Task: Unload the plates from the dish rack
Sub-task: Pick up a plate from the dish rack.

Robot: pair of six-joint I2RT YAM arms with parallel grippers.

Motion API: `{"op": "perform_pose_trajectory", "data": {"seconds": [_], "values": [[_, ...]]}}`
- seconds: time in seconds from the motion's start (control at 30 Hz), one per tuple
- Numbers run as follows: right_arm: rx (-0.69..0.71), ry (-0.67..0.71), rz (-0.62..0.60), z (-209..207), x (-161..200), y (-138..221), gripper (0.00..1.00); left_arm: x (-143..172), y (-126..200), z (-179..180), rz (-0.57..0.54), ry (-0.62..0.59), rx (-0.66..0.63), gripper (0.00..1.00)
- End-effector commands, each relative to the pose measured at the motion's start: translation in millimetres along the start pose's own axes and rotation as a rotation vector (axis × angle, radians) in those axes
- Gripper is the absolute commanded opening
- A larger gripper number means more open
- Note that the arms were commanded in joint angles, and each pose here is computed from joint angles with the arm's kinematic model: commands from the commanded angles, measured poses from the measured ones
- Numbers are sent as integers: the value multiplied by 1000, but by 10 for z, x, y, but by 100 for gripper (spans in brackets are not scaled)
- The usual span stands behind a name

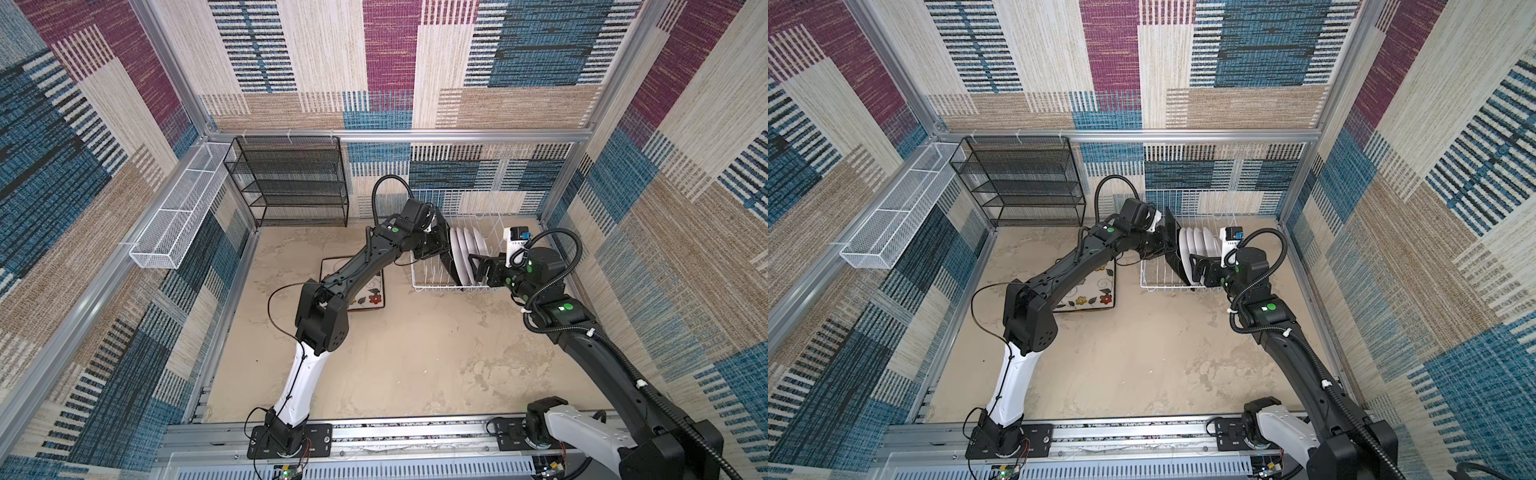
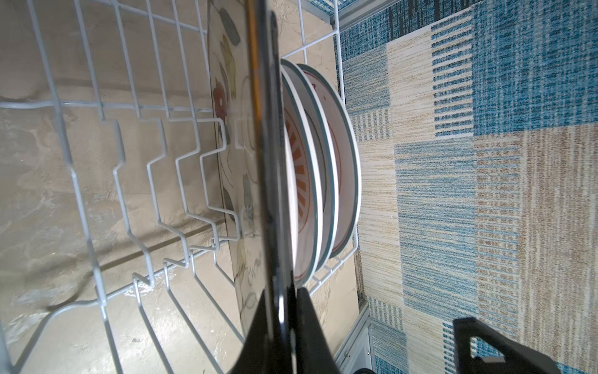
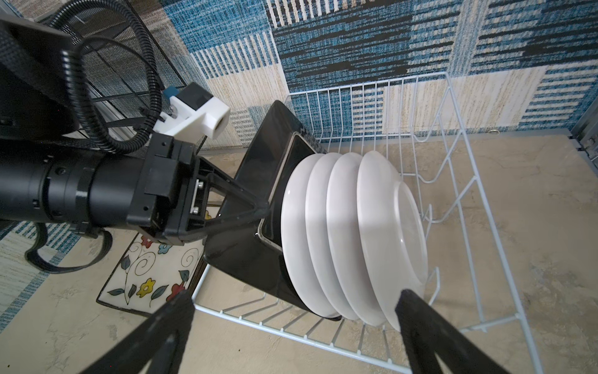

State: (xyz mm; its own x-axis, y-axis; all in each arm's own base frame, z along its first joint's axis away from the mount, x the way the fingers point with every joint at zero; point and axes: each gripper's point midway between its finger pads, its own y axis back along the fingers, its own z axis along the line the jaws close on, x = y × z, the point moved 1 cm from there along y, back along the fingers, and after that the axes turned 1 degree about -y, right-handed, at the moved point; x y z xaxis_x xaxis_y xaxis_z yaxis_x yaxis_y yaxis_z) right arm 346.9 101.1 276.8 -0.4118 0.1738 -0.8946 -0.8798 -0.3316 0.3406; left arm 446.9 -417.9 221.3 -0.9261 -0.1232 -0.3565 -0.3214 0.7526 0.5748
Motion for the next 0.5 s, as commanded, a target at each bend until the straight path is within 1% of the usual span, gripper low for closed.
{"op": "perform_pose_trajectory", "data": {"seconds": [0.0,0.47], "values": [[-17,4,-40,42,-110,6,100,-104,69,-167,-42,-58,58,0],[-25,4,-53,63,-162,9,100,-177,419,-437,-93,-122,94,0]]}}
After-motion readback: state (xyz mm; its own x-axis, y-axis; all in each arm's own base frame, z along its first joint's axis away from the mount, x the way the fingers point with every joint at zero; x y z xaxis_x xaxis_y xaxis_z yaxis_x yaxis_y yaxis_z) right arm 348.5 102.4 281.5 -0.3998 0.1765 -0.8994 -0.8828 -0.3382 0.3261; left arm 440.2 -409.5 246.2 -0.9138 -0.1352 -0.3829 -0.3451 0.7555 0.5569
